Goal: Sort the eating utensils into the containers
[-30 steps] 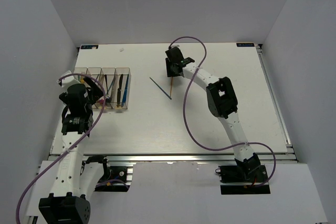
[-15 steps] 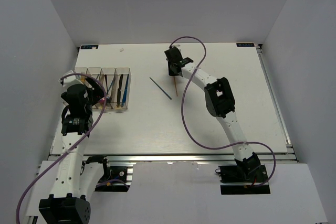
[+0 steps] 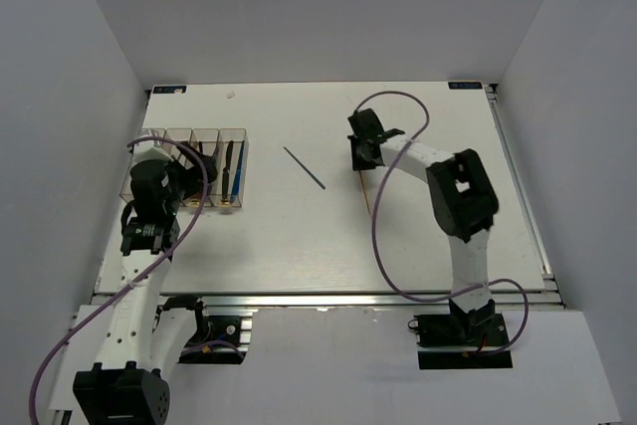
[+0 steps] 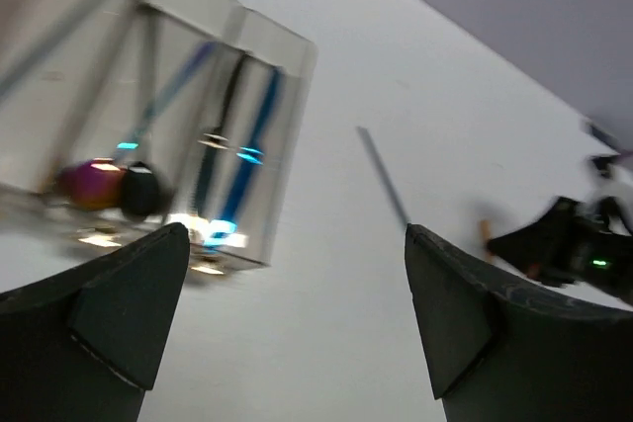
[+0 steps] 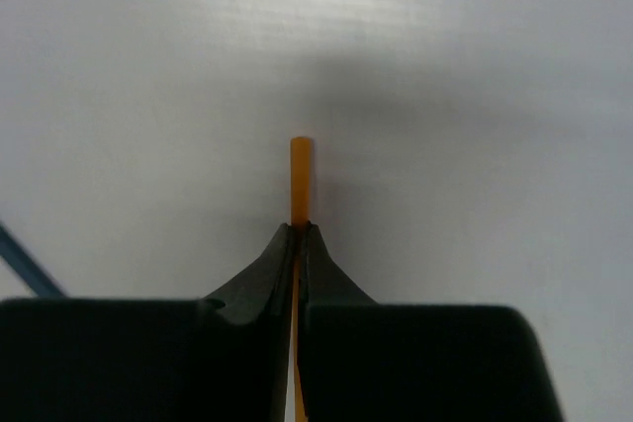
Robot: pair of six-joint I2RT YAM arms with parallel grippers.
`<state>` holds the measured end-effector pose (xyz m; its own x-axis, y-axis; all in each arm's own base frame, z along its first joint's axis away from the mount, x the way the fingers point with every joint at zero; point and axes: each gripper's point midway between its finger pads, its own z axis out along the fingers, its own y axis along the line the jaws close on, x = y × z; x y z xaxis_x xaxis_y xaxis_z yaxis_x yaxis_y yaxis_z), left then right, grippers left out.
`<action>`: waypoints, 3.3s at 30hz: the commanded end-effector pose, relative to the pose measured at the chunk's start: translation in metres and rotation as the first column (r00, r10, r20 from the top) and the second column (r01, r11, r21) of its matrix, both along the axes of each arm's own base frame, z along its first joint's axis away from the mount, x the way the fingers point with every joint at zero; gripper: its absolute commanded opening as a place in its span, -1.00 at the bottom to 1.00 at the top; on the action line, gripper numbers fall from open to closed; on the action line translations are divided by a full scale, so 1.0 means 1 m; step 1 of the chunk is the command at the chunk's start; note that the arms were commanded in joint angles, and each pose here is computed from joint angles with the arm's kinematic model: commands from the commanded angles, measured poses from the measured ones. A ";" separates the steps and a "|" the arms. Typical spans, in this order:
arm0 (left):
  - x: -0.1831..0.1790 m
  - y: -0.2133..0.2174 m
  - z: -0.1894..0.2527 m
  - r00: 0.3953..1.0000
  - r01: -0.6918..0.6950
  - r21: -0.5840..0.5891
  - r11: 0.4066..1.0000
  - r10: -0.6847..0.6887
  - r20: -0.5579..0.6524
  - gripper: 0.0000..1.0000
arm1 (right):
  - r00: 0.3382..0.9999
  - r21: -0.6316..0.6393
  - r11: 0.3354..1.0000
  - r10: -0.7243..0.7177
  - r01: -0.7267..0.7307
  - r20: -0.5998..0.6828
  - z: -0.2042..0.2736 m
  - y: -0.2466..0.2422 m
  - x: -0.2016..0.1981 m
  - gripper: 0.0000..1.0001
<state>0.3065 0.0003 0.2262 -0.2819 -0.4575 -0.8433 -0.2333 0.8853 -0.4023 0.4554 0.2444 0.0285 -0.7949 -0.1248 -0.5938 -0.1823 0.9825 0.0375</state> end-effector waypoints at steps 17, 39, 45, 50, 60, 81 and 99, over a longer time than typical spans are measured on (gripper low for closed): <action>-0.002 -0.213 0.019 0.790 0.613 -0.504 0.609 -0.486 0.374 0.96 | 0.859 0.621 0.594 0.357 -0.512 0.367 0.189 0.063 -0.160 -1.00; -0.006 -0.247 0.017 0.747 0.665 -0.474 0.578 -0.538 0.391 0.81 | 0.779 0.641 0.454 0.454 -0.619 0.432 0.213 0.107 -0.199 -1.00; -0.008 -0.253 0.017 0.712 0.701 -0.448 0.555 -0.569 0.411 0.68 | 0.763 0.651 0.419 0.481 -0.633 0.432 0.217 0.119 -0.205 -1.00; -0.006 -0.256 0.010 0.712 0.701 -0.448 0.555 -0.583 0.392 0.44 | 0.752 0.646 0.409 0.490 -0.644 0.441 0.221 0.126 -0.207 -1.00; -0.010 -0.264 0.023 0.678 0.732 -0.460 0.502 -0.602 0.422 -0.98 | 0.762 0.645 0.425 0.481 -0.635 0.433 0.213 0.134 -0.197 -1.00; 0.109 0.076 0.068 0.927 -0.253 0.654 0.713 0.371 -0.047 -1.00 | 0.904 0.482 0.787 0.216 -0.385 0.369 0.171 0.023 -0.146 0.79; 0.186 0.152 -0.007 0.866 -0.333 0.735 0.591 0.499 -0.009 -1.00 | 0.888 0.528 0.724 0.278 -0.444 0.366 0.168 0.033 -0.161 0.79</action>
